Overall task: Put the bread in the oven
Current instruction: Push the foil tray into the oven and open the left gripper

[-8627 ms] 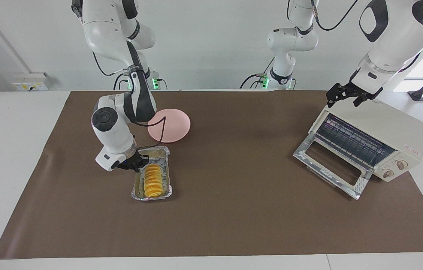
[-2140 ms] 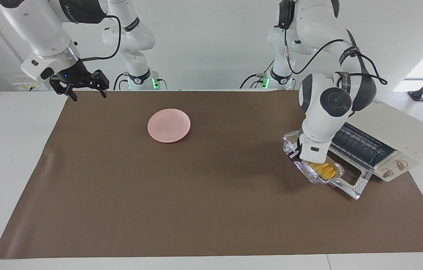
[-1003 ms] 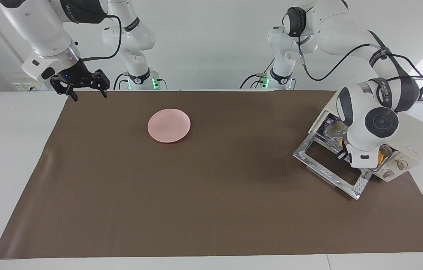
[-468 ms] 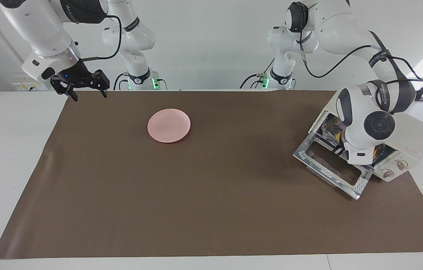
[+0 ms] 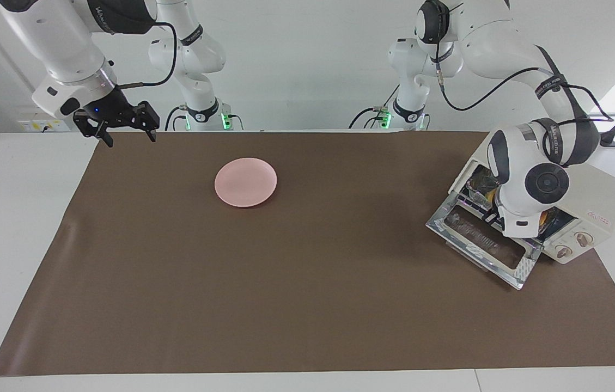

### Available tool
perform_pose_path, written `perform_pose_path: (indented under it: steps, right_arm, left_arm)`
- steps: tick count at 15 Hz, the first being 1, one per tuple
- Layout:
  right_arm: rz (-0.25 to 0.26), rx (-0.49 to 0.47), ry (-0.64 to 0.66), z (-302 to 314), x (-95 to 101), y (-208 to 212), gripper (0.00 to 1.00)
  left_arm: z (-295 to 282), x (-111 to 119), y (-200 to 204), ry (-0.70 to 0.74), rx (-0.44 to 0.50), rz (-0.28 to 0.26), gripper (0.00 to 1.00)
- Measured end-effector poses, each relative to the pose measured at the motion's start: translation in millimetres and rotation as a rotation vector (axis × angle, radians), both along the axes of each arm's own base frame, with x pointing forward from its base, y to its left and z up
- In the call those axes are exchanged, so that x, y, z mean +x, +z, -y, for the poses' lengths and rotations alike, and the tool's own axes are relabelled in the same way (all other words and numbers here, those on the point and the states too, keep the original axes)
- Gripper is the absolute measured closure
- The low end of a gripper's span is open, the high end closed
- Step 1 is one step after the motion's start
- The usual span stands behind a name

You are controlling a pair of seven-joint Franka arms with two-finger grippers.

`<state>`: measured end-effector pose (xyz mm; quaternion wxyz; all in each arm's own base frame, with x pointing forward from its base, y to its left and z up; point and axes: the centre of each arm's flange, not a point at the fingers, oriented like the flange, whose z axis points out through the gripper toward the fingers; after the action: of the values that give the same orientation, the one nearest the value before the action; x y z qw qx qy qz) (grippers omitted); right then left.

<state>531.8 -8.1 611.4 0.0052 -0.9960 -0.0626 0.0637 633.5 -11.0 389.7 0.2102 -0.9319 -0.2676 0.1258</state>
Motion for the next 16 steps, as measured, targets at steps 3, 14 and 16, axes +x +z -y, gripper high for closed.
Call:
perform_pose_path:
  steps: [3, 14, 16]
  right_arm:
    - [0.000, 0.000, 0.000, 0.0, -0.1, 0.1, 0.00]
    - [0.000, 0.000, 0.000, 0.0, -0.1, 0.2, 0.00]
    - [0.000, 0.000, 0.000, 0.0, -0.1, 0.2, 0.00]
  left_arm:
    - [-1.2, 0.3, 0.7, -0.002, -0.001, 0.010, 0.95]
    - [8.2, 21.9, 33.3, -0.167, -0.052, 0.147, 0.00]
    - [4.5, 21.4, 68.6, -0.247, -0.080, 0.158, 0.00]
